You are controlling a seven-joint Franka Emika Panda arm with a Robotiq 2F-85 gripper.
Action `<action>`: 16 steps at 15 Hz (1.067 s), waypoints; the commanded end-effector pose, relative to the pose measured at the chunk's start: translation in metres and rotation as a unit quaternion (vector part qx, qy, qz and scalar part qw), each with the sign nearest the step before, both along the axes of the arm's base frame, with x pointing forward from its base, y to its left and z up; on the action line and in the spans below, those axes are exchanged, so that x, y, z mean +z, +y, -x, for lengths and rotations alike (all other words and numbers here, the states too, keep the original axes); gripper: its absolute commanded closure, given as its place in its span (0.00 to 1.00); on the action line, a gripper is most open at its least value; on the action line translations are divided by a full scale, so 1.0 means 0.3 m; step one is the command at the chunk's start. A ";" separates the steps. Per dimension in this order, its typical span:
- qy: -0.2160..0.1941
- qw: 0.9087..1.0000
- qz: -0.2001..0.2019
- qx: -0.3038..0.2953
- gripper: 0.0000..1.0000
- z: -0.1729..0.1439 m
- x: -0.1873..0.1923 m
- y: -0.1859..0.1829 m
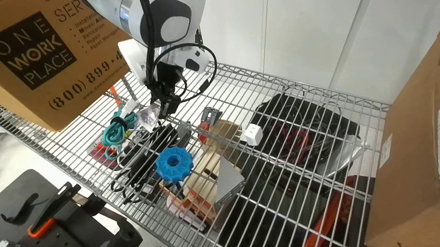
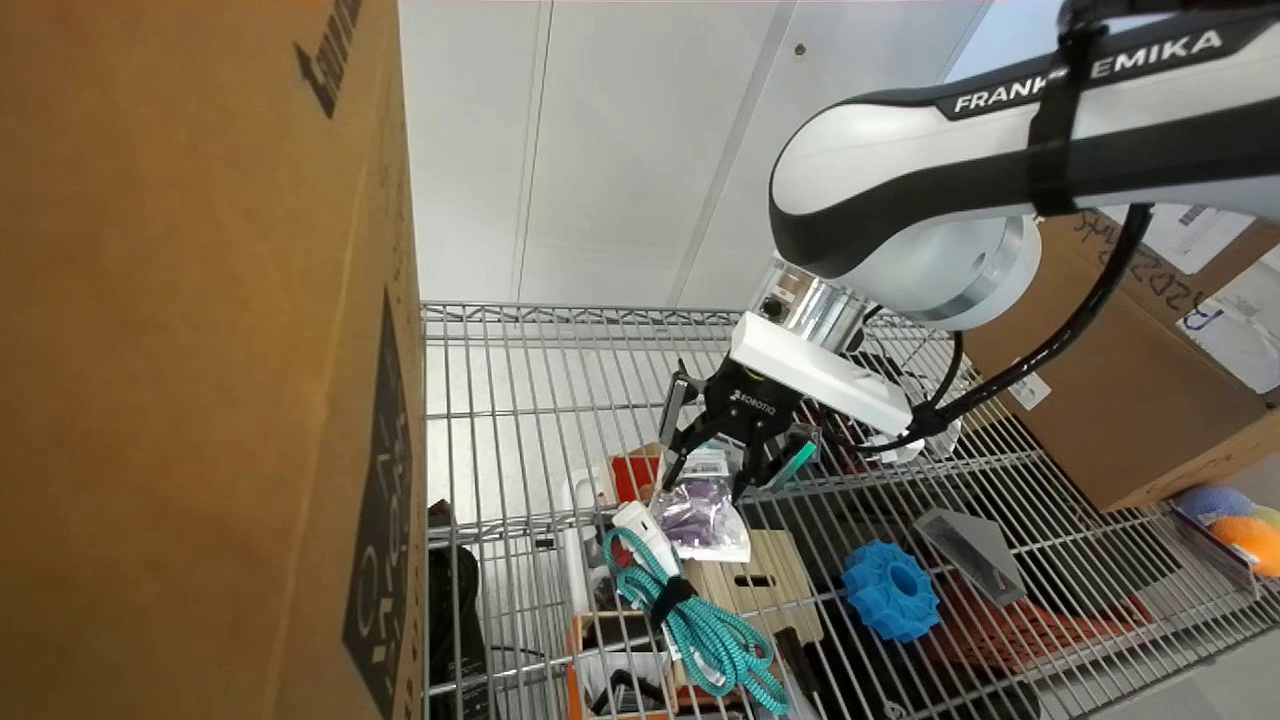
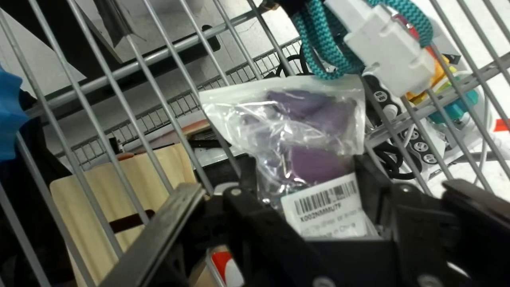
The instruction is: Move the plastic to the right
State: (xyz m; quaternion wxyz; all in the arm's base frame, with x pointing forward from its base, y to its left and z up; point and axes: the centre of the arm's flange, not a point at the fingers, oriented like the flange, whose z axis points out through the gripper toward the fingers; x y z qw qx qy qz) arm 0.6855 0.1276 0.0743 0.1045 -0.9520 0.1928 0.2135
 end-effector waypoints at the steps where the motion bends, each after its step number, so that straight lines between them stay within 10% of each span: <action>1: -0.001 1.000 0.000 0.005 0.71 -0.054 0.007 0.019; 6: -0.031 0.999 -0.007 0.030 0.88 -0.062 0.109 0.036; 16: -0.064 0.998 0.016 -0.015 0.88 0.072 0.189 -0.088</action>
